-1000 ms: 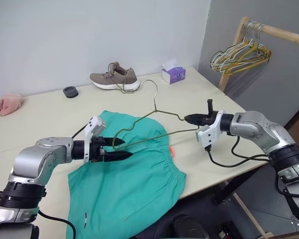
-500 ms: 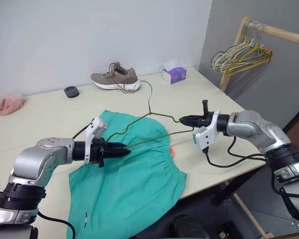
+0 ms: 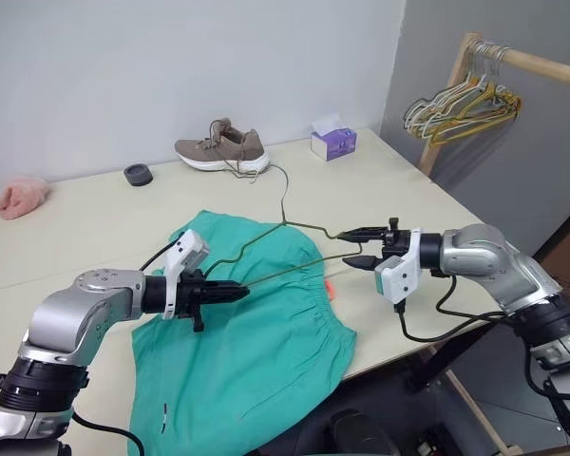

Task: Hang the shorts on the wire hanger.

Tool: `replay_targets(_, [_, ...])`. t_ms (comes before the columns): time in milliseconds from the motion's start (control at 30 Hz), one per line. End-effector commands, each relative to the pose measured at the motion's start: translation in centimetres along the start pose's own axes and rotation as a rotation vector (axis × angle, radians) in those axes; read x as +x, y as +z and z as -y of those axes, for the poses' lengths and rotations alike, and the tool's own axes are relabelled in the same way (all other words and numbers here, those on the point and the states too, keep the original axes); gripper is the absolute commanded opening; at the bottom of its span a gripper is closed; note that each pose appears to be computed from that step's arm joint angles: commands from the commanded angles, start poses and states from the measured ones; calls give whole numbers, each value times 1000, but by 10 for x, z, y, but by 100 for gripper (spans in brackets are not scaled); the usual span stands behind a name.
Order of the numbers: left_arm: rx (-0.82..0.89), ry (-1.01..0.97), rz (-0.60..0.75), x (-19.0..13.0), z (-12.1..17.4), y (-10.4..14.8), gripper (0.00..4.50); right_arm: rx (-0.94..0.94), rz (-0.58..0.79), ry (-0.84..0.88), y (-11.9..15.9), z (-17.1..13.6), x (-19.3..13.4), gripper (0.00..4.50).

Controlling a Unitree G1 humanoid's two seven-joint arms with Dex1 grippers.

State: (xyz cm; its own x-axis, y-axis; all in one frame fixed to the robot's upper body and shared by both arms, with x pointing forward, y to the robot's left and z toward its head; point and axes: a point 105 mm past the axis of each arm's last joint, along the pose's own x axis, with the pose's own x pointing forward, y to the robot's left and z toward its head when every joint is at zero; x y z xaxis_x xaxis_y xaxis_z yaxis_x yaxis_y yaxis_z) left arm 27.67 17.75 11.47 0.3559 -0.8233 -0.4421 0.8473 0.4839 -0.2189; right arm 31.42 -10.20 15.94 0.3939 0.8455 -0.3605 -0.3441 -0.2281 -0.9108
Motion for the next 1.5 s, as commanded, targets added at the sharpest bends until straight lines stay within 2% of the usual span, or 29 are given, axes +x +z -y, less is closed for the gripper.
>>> replay_targets(33, [166,-33,-2,3,12,11,0,332,-54,-74,-7,16,-19,387])
replay_targets(100, [267,-66,-17,5,20,15,0,624,-72,-20,-6,8,-27,445])
replay_targets(167, [311,-92,-12,5,25,20,0,809,-86,37,0,4,-29,445])
replay_targets(367, [454,-118,-58,9,27,24,0,1030,-135,189,12,-10,-23,445])
replay_targets(633, [476,-139,-51,12,29,24,0,1085,-183,343,14,-31,-8,445])
replay_targets(733, [475,-138,-55,10,27,19,0,1127,-202,388,13,-40,-5,390])
replay_targets(1033, [443,-149,-37,10,29,12,0,1172,-206,428,15,-45,-3,62])
replay_targets(1100, [429,-152,-21,11,31,13,0,1178,-202,438,17,-47,-4,1])
replay_targets(1367, [324,-205,33,9,38,15,0,1204,-179,439,22,-47,-8,1])
replay_targets(1500, [308,-161,33,4,28,13,106,1215,-200,440,20,-51,-24,0])
